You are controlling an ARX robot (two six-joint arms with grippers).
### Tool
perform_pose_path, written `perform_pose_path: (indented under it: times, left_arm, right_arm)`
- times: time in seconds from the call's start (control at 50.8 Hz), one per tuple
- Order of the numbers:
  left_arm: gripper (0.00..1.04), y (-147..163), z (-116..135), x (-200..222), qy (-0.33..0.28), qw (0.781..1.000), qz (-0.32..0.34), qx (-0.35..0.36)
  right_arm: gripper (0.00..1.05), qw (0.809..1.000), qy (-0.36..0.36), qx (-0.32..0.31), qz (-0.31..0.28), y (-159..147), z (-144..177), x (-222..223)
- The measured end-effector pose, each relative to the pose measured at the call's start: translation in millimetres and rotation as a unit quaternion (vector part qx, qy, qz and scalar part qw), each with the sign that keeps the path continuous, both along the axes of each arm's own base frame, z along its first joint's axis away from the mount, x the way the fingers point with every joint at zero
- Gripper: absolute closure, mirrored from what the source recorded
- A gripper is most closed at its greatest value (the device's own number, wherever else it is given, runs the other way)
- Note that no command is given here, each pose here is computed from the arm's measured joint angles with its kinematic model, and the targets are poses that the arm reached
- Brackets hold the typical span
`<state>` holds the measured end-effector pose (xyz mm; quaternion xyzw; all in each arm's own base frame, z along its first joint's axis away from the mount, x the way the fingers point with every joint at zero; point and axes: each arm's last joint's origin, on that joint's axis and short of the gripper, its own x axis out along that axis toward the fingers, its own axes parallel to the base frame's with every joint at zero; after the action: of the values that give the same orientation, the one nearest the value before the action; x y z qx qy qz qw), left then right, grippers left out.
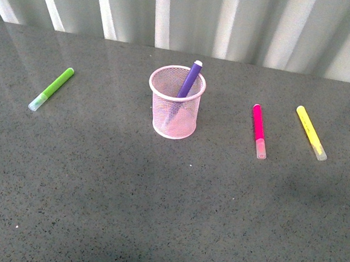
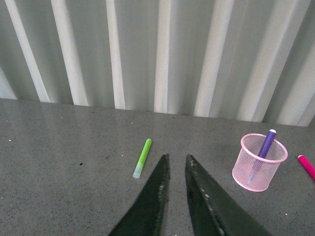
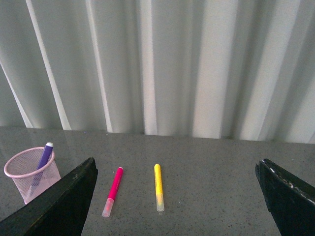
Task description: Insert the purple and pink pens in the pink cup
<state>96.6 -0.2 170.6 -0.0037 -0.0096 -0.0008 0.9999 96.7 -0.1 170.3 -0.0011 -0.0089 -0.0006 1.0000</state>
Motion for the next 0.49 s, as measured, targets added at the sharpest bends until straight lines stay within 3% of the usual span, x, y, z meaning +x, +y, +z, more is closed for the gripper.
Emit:
perform_pose_path:
  times: [0.492]
  left_arm:
    - [0.14, 0.0, -0.2, 0.0, 0.000, 1.000, 0.000, 0.000]
  right_arm:
    - [0.07, 1.000, 0.000, 0.000, 0.000, 0.0, 0.0, 0.0]
